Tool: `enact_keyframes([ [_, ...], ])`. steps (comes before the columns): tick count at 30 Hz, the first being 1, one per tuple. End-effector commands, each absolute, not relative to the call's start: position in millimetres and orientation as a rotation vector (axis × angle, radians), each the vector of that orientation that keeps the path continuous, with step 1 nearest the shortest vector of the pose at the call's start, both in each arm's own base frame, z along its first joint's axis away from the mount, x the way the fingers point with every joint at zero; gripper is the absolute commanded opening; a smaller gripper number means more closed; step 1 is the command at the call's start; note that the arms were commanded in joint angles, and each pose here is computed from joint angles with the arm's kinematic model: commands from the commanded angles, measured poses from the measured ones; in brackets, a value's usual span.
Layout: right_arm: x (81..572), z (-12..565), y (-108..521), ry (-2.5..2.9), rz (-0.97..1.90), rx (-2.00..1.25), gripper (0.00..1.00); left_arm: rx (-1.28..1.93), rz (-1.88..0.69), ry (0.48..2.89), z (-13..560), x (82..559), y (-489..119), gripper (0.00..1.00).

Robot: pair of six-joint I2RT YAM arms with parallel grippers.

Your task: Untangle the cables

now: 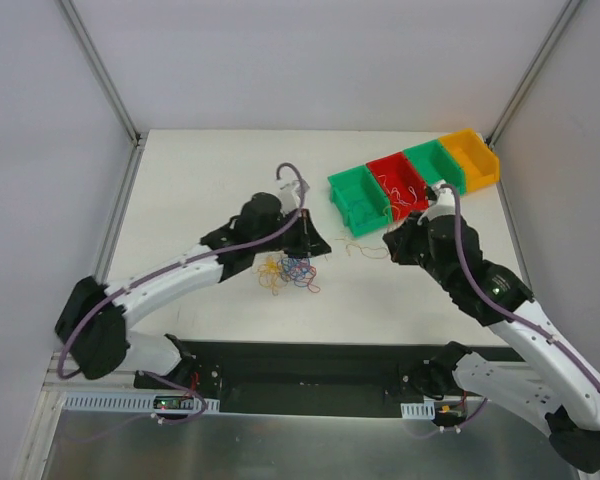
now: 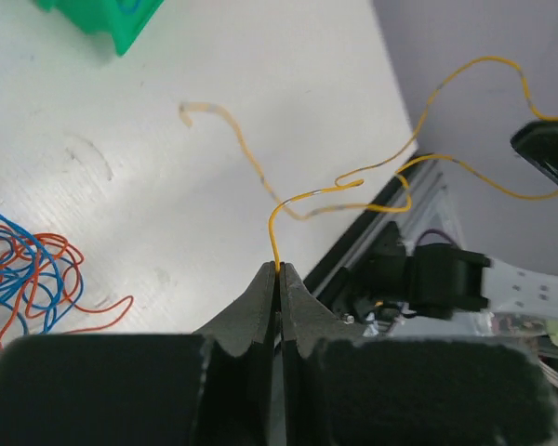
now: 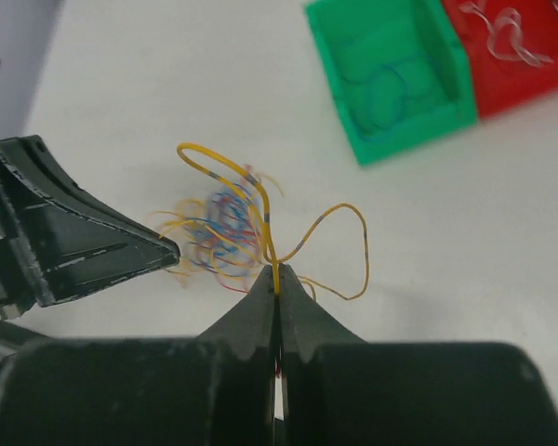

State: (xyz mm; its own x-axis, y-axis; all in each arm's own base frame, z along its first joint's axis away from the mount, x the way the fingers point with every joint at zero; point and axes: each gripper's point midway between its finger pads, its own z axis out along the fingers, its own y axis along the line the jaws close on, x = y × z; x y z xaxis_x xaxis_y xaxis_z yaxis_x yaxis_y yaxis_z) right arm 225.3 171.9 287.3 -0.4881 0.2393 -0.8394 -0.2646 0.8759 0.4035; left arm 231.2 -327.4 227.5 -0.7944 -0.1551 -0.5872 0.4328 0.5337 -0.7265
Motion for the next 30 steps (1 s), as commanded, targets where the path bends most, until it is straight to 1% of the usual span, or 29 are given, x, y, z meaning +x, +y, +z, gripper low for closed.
enact_keyframes([
  [1,220.1,210.9,125.9,2.18,0.322,0.106,0.0,0.241,-1.147,2.219,178.8,251.5,-368.1,0.0],
  [3,214.5,192.3,117.1,2.244,0.273,0.118,0.0,0.272,-1.09,2.245,156.3,246.6,-384.1,0.0],
  [6,207.8,176.2,104.3,2.317,0.201,0.138,0.0,0.319,-1.108,2.267,135.7,238.3,-404.4,0.0],
  [7,205.0,172.8,101.3,2.335,0.19,0.14,0.0,0.334,-1.116,2.266,134.0,237.0,-409.0,0.02],
  [9,199.3,167.1,96.9,2.355,0.178,0.143,0.0,0.354,-1.104,2.256,131.7,235.0,-410.6,0.1],
  [10,196.3,164.3,95.9,2.36,0.183,0.13,0.0,0.351,-1.085,2.239,133.7,235.3,-407.9,0.16],
  [13,187.8,150.2,97.6,2.425,0.18,0.094,0.0,0.317,-1.037,2.159,142.3,238.4,-388.3,0.57],
  [14,185.2,145.1,101.2,2.452,0.194,0.07,0.0,0.331,-1.015,2.128,147.7,238.1,-380.7,0.67],
  [15,183.0,140.1,105.3,2.481,0.205,0.043,0.0,0.337,-0.982,2.125,147.5,238.8,-373.2,0.71],
  [17,181.7,130.9,113.6,2.528,0.227,0.007,0.0,0.324,-0.895,2.094,153.0,243.5,-355.3,0.77],
  [20,189.2,127.6,125.1,2.544,0.256,-0.009,0.0,0.299,-0.847,1.983,167.3,245.2,-330.4,0.84],
  [23,201.4,126.7,132.5,2.539,0.248,-0.035,0.0,0.223,-0.786,1.868,183.2,253.3,-304.6,0.86],
  [26,209.3,123.2,140.2,2.575,0.232,-0.052,0.02,0.191,-0.717,1.805,181.7,256.1,-282.5,0.88],
  [30,215.7,112.2,156.6,2.632,0.261,-0.068,0.09,0.222,-0.659,1.764,170.5,253.7,-265.9,0.89],
])
